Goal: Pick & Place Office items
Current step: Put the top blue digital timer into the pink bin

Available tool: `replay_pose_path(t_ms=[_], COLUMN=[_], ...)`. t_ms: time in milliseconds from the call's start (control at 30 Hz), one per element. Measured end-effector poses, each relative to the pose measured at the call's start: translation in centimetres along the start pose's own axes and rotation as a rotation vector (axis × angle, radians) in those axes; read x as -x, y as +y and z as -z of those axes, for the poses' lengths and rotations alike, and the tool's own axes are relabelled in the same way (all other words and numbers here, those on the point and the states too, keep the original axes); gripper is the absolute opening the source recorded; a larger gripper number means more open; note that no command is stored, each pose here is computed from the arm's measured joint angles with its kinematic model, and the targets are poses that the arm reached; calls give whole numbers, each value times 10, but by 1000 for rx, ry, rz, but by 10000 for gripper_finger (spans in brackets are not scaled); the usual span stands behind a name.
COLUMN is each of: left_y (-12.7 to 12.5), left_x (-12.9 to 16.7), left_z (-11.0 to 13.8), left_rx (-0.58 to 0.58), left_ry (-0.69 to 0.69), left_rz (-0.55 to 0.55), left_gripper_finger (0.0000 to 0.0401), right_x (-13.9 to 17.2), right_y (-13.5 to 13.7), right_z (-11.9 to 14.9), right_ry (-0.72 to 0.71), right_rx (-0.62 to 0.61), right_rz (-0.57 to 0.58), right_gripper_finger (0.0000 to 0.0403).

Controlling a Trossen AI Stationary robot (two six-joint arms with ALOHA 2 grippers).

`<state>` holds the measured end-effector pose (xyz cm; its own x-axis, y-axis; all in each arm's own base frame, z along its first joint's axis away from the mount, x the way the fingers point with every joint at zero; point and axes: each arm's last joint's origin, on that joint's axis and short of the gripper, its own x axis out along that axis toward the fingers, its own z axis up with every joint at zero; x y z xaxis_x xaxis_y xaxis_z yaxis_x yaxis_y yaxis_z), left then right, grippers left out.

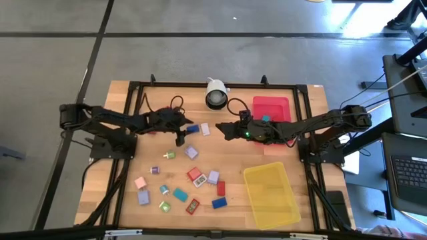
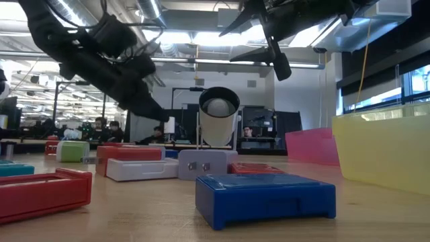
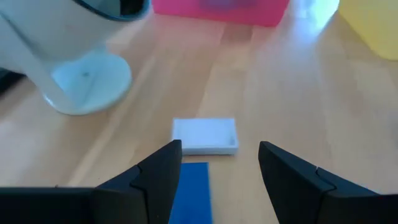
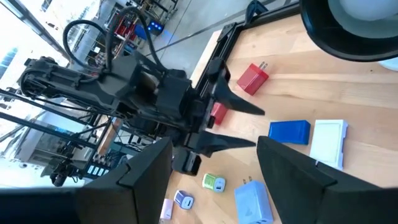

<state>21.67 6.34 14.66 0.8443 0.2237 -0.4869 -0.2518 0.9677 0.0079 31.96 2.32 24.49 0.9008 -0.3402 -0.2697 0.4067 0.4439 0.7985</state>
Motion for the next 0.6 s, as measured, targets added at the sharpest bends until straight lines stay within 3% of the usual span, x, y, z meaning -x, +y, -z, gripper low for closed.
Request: replay_pose_path(t_ms=[167, 367, 600], left_y=[5, 12, 15], left_x=[-5, -19, -32], left_z=[6, 26, 46], left_rx=[-54, 40, 59], left_ry=[40, 148, 248], left_rz=[-31, -29, -38], left_gripper_finger=[212, 212, 212], right_x=[0, 0, 0], right_y=[0, 0, 1], right_z=[0, 1, 2], right_ry=[2, 32, 48], right_rx=[0, 1, 1], right_rz=[-1, -15, -23], right_gripper_finger=[240, 240, 240])
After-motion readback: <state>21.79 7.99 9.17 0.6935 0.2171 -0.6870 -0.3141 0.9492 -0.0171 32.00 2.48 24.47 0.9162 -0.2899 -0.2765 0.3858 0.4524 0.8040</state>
